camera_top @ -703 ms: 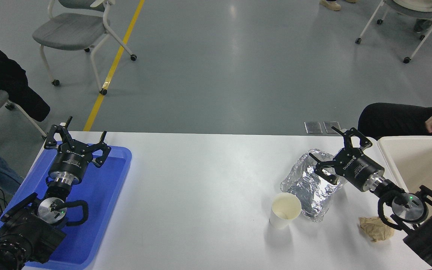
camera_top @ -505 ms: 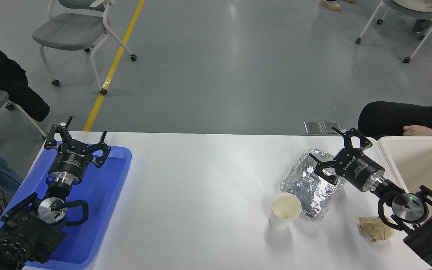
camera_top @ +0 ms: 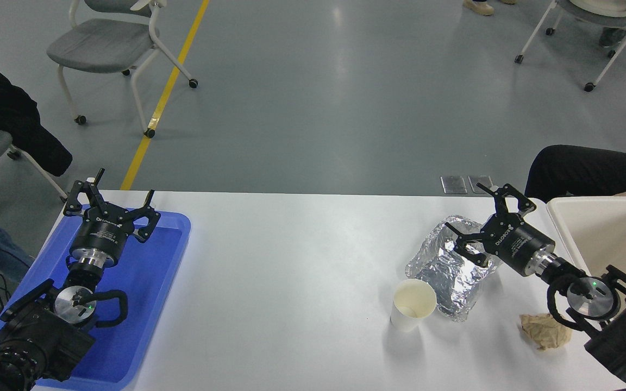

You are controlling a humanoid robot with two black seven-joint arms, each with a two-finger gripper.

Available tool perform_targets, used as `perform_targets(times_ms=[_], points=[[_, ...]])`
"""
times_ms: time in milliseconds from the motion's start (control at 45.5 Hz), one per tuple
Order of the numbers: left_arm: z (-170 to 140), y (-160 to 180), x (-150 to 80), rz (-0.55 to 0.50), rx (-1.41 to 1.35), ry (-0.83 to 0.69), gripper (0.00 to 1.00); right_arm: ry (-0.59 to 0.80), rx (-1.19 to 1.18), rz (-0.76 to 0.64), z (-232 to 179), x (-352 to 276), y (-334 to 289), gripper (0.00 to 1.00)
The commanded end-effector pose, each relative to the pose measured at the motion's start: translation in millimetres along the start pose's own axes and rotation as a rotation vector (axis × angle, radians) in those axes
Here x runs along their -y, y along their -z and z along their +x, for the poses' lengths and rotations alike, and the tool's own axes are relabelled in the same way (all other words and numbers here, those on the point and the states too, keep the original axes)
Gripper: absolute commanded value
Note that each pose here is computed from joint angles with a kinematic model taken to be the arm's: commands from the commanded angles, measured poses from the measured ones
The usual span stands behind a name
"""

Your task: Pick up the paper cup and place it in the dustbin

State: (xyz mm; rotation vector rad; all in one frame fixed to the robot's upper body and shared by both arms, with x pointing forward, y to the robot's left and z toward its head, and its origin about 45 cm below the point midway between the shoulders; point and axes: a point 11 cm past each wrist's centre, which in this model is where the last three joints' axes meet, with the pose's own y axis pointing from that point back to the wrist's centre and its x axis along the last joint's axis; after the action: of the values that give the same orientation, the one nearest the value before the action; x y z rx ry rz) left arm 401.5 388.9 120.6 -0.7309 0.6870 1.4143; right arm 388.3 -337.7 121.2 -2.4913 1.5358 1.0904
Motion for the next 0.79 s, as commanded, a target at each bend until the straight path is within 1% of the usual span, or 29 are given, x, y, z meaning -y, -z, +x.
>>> perform_targets(times_ms=[0,154,220,418,593,637,659,769], points=[[0,0,0,0.0,0.0,0.0,1.0,0.022,-0.314,-0.115,-18,7,52,1.0],[0,0,0,0.0,0.0,0.0,1.0,0.003,-0.582,-0.277,-34,8,98,1.0],[0,-1,0,0.0,0.001,0.0,1.0,-0.01,-0.677,-0.324,-39,7,114,1.0],[-1,0,0,0.001,-0.002,0.003,1.0,-0.011,-0.931,-0.438,-74,17,150,1.0],[-1,0,0,0.0,0.0,0.001,1.0,0.017,-1.154,-0.604,-106,16,160,1.0],[-1,0,0,0.0,0.0,0.001,1.0,0.031,-1.196,-0.655,-112,13,156,1.0],[-1,0,0,0.0,0.0,0.001,1.0,0.04,-1.24,-0.708,-115,9,152,1.0],[-1,0,0,0.0,0.0,0.001,1.0,0.067,-1.353,-0.827,-127,-4,146,1.0]])
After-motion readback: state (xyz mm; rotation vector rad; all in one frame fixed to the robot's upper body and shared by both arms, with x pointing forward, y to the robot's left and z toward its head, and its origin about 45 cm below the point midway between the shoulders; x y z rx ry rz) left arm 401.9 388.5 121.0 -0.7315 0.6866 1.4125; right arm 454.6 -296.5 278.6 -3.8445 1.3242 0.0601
